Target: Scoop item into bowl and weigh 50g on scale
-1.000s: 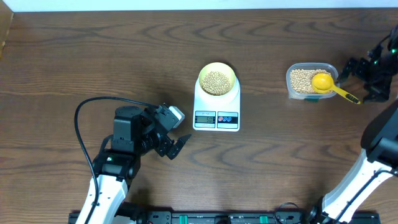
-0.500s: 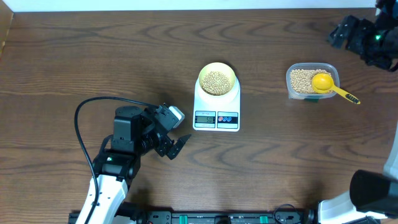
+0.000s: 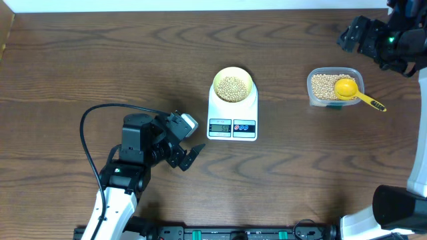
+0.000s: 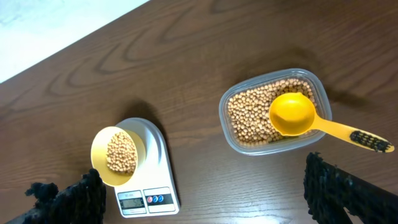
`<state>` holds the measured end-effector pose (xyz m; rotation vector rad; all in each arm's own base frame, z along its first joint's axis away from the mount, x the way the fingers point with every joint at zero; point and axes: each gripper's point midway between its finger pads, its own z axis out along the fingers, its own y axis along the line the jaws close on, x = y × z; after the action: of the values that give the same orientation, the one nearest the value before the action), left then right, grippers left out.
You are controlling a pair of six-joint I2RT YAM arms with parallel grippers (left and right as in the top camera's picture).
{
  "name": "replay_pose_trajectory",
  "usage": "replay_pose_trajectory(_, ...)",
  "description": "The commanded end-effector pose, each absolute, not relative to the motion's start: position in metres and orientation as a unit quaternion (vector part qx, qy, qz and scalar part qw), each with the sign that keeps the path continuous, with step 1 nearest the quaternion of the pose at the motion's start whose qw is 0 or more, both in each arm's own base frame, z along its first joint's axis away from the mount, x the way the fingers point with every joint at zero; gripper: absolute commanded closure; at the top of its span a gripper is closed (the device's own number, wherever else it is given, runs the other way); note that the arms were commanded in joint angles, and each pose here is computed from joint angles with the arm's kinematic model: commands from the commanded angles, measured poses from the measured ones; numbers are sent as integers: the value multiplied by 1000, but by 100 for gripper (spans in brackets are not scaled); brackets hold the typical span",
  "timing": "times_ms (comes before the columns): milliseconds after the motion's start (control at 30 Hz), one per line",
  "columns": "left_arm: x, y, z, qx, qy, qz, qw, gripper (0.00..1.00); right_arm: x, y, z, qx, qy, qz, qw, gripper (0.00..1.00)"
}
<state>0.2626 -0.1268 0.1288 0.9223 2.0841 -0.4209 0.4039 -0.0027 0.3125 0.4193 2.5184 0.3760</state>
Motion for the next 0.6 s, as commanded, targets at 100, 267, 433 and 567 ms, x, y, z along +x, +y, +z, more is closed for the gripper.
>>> replay_pose_trajectory(100,266,-125,134,362,823,-160,408,1,399,-1,317,159,936,141,279,1)
replay_pose_trajectory(267,266,-125,134,362,823,-160,408,1,388,1,311,171,942,143,252,1)
replay_pose_trajectory(433,266,-125,134,362,823,-160,408,1,385,1,309,188,940,146,242,1)
replay_pose_trajectory(567,266,-125,134,362,823,-160,408,1,384,-1,309,190,941,140,242,1)
